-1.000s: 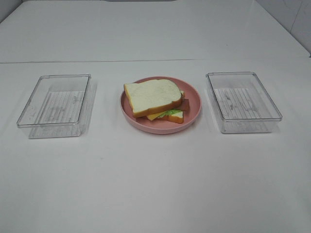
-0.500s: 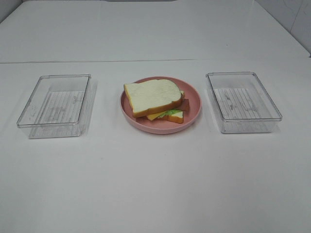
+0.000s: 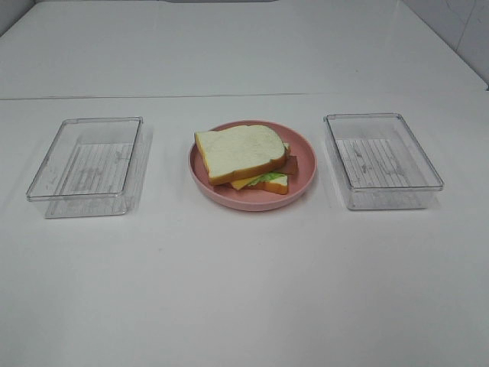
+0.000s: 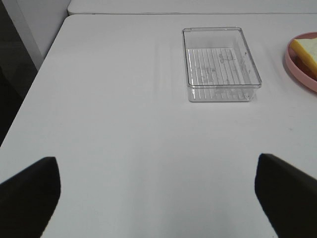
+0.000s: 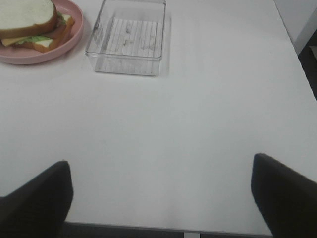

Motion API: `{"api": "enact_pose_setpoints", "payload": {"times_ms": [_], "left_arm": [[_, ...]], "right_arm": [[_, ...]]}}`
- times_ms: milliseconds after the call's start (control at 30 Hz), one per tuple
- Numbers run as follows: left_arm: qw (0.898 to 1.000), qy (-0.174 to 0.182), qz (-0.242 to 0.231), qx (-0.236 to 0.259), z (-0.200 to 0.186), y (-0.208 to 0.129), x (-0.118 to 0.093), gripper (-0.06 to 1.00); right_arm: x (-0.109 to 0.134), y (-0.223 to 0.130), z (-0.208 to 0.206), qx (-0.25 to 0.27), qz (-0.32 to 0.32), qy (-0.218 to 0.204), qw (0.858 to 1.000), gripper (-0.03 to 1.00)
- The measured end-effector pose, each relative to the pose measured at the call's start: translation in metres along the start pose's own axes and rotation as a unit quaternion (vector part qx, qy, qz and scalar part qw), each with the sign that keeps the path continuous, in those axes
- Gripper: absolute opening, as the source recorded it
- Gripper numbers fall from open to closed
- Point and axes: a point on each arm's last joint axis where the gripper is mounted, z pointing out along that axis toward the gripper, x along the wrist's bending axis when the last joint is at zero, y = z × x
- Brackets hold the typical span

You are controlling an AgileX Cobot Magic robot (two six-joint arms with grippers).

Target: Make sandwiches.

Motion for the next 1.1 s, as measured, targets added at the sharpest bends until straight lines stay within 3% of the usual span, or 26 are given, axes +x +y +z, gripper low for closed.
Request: {"api": "enact_pose_setpoints", "payload": {"times_ms": [1100], "left_arm": [[1.000, 0.000, 0.000, 0.000, 0.0000, 0.0000, 0.0000, 0.99]], "right_arm": [[0.0007, -0.0034, 0.0100, 0.004, -0.001, 0.000, 1.000, 0.94]]}}
